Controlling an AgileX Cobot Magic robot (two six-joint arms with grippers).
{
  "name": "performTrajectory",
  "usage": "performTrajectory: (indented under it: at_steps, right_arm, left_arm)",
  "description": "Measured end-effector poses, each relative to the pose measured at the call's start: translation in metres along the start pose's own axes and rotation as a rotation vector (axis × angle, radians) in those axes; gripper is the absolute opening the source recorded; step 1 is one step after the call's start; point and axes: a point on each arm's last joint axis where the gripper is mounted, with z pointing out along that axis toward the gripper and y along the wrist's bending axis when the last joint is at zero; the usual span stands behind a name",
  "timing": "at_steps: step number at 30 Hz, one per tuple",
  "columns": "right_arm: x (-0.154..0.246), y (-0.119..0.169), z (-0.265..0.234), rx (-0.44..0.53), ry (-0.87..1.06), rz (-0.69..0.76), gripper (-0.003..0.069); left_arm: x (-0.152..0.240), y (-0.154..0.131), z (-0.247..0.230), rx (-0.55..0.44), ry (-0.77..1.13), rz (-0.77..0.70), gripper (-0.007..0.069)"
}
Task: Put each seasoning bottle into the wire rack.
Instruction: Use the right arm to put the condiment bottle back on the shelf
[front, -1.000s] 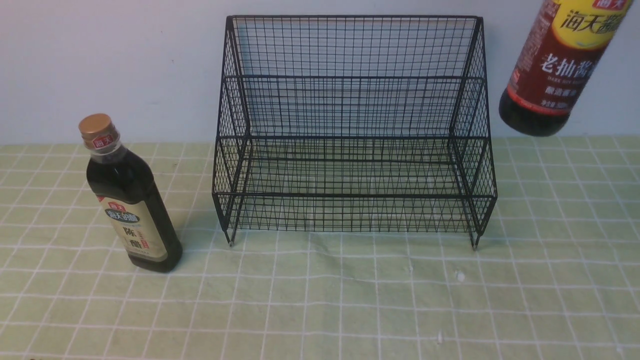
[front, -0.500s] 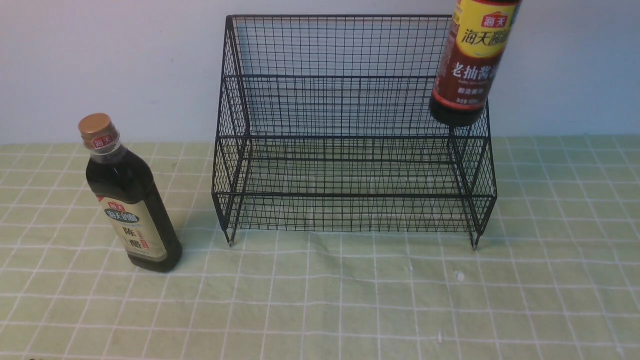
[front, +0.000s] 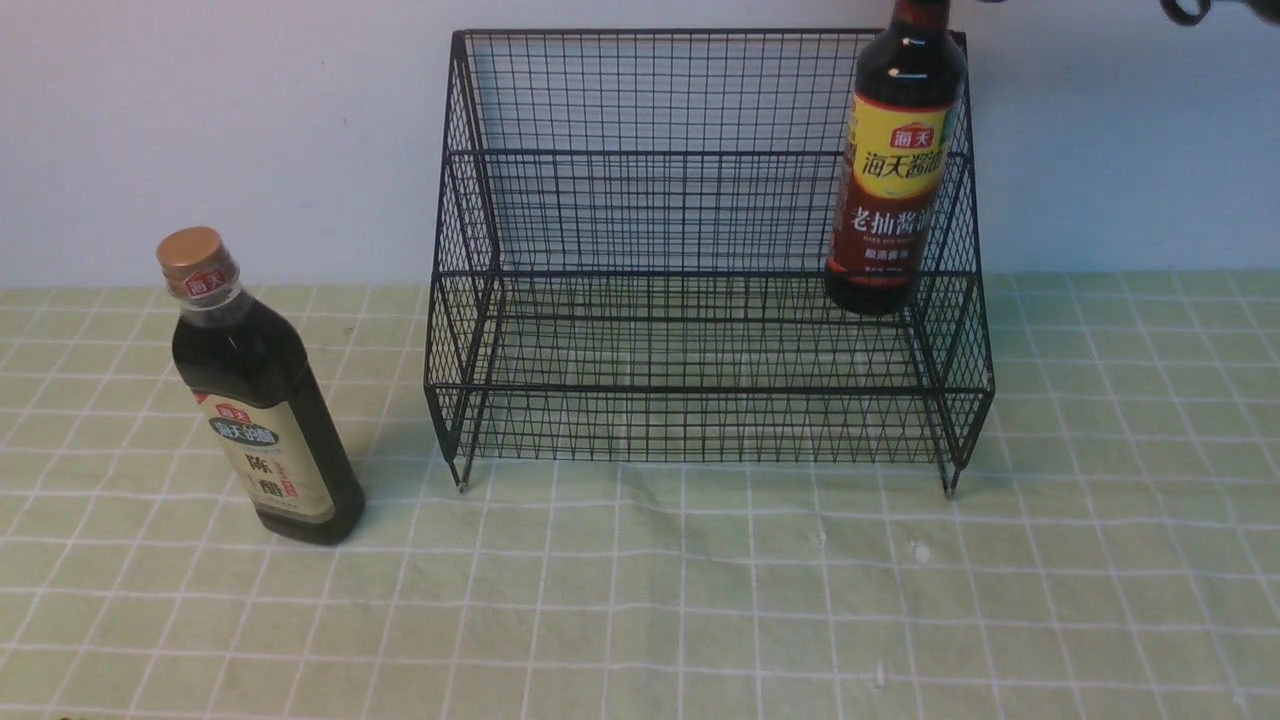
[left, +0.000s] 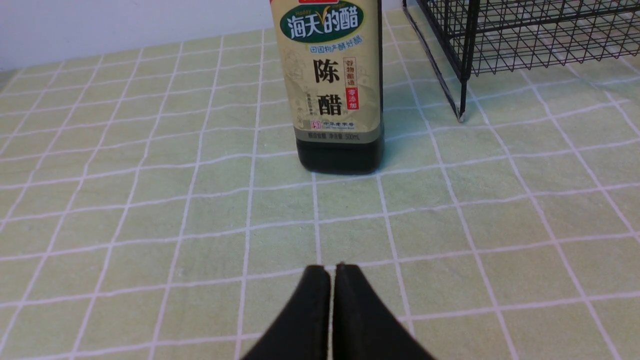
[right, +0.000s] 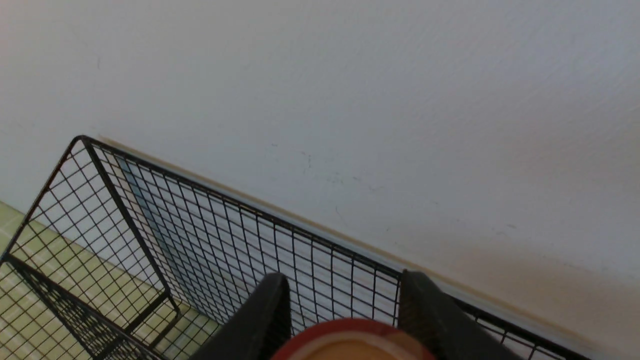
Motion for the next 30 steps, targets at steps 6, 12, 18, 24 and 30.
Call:
performTrajectory:
  at_steps: [6, 12, 18, 24, 30]
  right_arm:
    - [0.015, 0.004, 0.002, -0.066, 0.137, -0.076, 0.0267]
    - [0.041, 0.005, 0.014, -0.139, 0.291, -0.101, 0.0267]
    - [0.042, 0.003, 0.014, -0.118, 0.312, -0.074, 0.0267]
    - [0.041, 0.002, 0.009, -0.090, 0.346, -0.023, 0.0327]
    - [0.024, 0.008, -0.009, -0.069, 0.318, 0.006, 0.0447]
  left_arm:
    - [0.000, 0.000, 0.000, 0.000, 0.000, 0.000, -0.0006]
    - [0.000, 0.000, 0.000, 0.000, 0.000, 0.000, -0.0006]
    - [0.000, 0.000, 0.000, 0.000, -0.001, 0.000, -0.0006]
    - [0.000, 0.000, 0.000, 0.000, -0.001, 0.001, -0.0006]
    - [0.000, 0.000, 0.000, 0.000, -0.001, 0.001, -0.0006]
